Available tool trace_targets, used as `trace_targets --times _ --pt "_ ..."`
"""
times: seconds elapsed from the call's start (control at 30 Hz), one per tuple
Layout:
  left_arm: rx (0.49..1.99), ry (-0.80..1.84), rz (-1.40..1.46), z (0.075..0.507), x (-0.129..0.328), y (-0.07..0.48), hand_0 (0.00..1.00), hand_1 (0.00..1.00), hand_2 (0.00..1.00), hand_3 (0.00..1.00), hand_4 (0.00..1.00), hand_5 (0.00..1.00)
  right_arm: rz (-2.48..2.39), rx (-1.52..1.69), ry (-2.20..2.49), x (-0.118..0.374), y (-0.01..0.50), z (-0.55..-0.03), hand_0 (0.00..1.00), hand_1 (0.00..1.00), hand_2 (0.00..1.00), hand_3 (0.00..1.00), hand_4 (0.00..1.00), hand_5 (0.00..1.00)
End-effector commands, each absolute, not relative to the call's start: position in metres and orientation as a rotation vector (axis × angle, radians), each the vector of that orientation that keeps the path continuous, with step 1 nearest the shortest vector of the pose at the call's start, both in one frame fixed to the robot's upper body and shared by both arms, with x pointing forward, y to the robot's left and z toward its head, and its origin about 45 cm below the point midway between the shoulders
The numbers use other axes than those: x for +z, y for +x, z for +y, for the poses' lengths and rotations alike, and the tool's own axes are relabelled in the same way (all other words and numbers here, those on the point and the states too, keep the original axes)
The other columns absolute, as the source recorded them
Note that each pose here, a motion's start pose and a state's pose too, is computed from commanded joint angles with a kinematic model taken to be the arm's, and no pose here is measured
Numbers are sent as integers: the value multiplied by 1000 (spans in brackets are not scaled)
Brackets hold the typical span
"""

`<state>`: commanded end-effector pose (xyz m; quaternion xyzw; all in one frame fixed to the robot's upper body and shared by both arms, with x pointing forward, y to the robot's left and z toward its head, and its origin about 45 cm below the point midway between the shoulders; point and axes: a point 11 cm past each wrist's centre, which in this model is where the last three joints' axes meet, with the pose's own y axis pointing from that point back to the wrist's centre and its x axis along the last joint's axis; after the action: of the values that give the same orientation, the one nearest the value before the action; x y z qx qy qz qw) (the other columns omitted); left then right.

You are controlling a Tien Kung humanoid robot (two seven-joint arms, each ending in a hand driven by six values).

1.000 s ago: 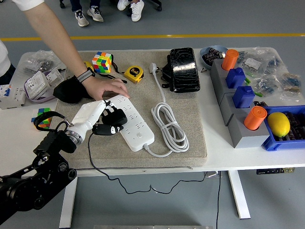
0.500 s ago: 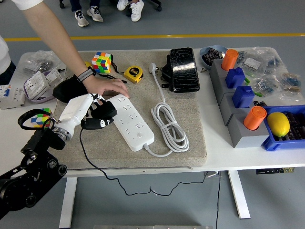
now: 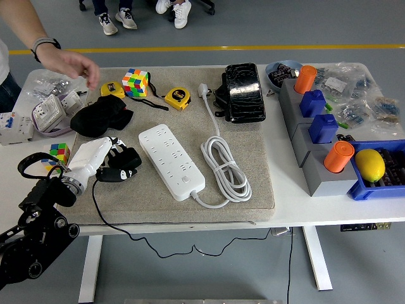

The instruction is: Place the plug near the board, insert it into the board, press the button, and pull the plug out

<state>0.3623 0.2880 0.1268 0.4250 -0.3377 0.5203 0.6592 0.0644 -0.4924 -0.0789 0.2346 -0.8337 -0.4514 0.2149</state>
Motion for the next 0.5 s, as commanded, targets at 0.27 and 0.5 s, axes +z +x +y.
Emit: trace_targets --times 0.27,0.5 --pt "1192 914 -782 286 135 363 531 658 668 721 998 688 -2310 -1254 649 -79 63 -492 469 577 527 509 849 339" --pt "1257 802 -770 285 152 364 451 632 662 701 998 543 -2314 -1254 650 -79 64 -492 474 577 527 509 849 339"
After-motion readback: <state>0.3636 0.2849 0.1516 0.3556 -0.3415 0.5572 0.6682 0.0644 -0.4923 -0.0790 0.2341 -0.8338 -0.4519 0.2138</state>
